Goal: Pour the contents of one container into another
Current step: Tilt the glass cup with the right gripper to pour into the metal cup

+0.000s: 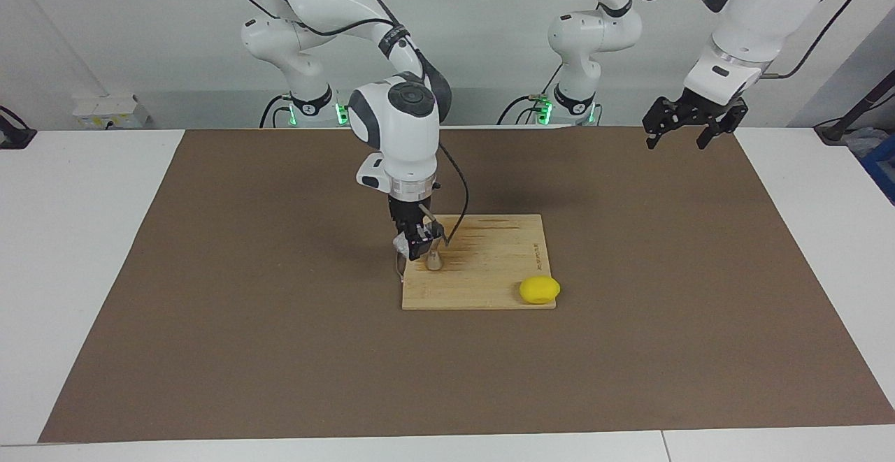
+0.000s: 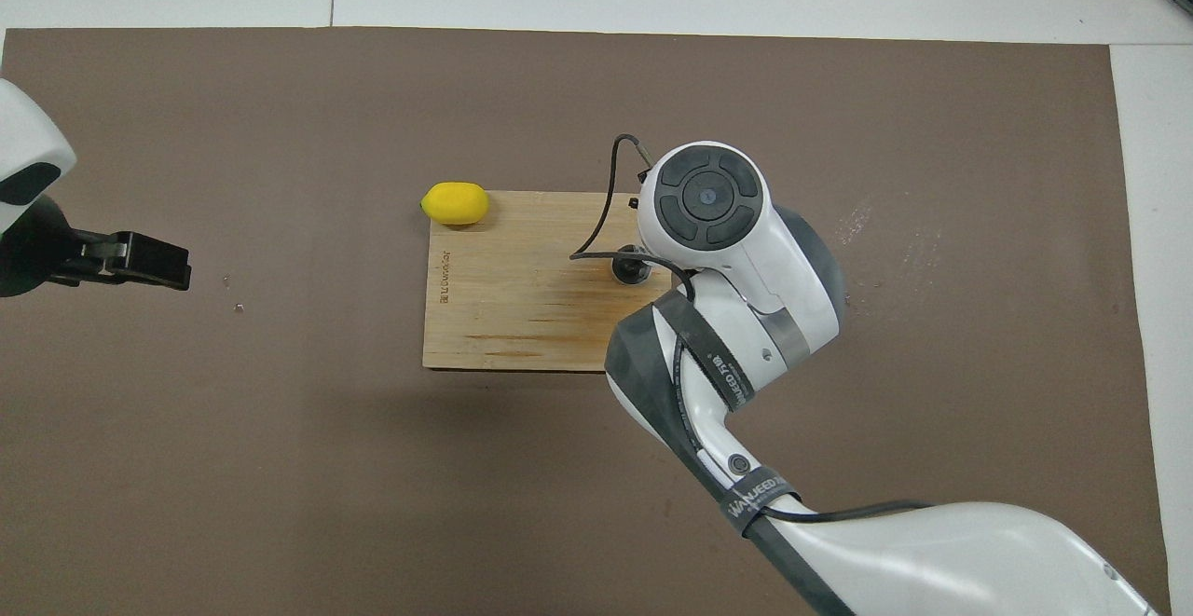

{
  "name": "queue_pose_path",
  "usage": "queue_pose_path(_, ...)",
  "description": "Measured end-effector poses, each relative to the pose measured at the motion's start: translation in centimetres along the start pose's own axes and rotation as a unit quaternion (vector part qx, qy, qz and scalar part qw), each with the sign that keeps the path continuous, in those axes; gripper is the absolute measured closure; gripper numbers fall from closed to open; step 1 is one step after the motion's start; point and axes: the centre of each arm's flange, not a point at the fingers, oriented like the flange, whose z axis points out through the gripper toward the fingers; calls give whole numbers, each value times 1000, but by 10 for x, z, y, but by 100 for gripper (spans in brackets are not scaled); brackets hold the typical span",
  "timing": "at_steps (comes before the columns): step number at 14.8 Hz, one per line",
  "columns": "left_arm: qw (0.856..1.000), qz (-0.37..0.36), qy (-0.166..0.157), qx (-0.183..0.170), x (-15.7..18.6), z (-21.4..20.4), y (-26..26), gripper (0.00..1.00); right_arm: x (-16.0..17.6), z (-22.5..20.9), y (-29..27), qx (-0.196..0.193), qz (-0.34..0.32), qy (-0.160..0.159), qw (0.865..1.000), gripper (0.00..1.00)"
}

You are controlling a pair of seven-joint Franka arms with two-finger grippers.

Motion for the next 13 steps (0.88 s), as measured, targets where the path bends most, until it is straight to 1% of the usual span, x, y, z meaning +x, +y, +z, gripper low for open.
queue_pose_path(4,1000,4,-1,0,0,0,4,0,0,0,0,0,0,0,1000,49)
queue_pose_path(8,1000,-2,-2,-1,0,0,-3,0,0,0,0,0,2,0,1000,49)
queue_pose_path(13,1000,-4,-2,-1,0,0,-5,0,5,0,-1,0,21,-20,1000,49)
